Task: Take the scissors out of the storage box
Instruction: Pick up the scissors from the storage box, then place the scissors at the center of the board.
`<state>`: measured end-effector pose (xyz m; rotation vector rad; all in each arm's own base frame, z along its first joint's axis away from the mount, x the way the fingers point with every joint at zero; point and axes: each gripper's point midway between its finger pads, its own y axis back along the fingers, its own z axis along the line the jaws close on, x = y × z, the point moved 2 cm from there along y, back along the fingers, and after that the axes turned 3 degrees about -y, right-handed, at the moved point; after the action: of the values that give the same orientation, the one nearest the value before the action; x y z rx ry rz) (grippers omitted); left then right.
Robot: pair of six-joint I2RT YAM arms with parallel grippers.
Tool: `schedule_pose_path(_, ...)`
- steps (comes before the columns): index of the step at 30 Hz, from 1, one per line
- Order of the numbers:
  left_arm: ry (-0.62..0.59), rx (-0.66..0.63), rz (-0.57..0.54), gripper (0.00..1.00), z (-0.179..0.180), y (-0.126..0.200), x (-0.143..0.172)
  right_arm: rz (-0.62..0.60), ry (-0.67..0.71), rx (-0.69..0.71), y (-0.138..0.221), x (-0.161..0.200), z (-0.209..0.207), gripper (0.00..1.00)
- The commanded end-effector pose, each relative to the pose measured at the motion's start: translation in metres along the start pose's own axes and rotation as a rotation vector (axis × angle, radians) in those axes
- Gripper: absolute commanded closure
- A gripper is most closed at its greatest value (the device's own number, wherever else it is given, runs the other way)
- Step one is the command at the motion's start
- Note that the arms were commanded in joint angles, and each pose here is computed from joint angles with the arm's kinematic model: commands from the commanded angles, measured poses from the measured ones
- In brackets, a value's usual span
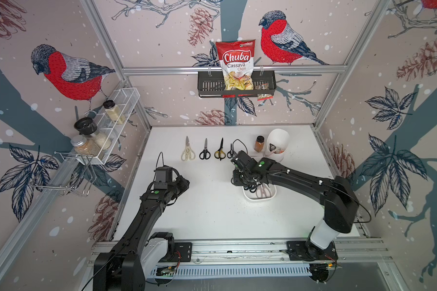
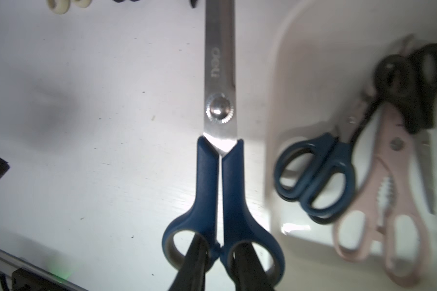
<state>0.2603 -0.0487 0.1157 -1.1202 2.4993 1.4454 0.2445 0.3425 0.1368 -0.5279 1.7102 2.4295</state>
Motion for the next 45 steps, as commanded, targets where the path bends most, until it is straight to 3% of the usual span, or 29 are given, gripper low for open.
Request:
schedule_pose_path(1, -0.008, -0.011, 0.027, 0.69, 0.010, 0.002, 0.001, -0.021, 0.020, -0.117, -0.017, -0.007, 0.056, 0.87)
schedule_pose_path(8, 0.073, -0.059, -0.008, 0.68, 0.029, 0.005, -0.006, 0.018, 0.044, -0.212, -0.071, -0.013, 0.131, 0.87)
schedule_pose_path(19, -0.009, -0.176, -0.207, 0.67, 0.036, 0.040, -0.054, 0.128, -0.006, -0.311, -0.131, 0.007, 0.172, 0.85)
schedule_pose_path(34, -0.057, -0.159, -0.222, 0.67, 0.033, 0.041, -0.055, 0.220, -0.116, -0.301, -0.164, 0.029, 0.170, 0.79)
schedule_pose_path(39, -0.058, -0.155, -0.229, 0.66, 0.032, 0.043, -0.055, 0.216, -0.126, -0.265, -0.166, 0.026, 0.167, 0.68)
schedule_pose_path(45, -0.060, -0.152, -0.231, 0.66, 0.031, 0.044, -0.055, 0.210, -0.128, -0.260, -0.165, 0.024, 0.167, 0.67)
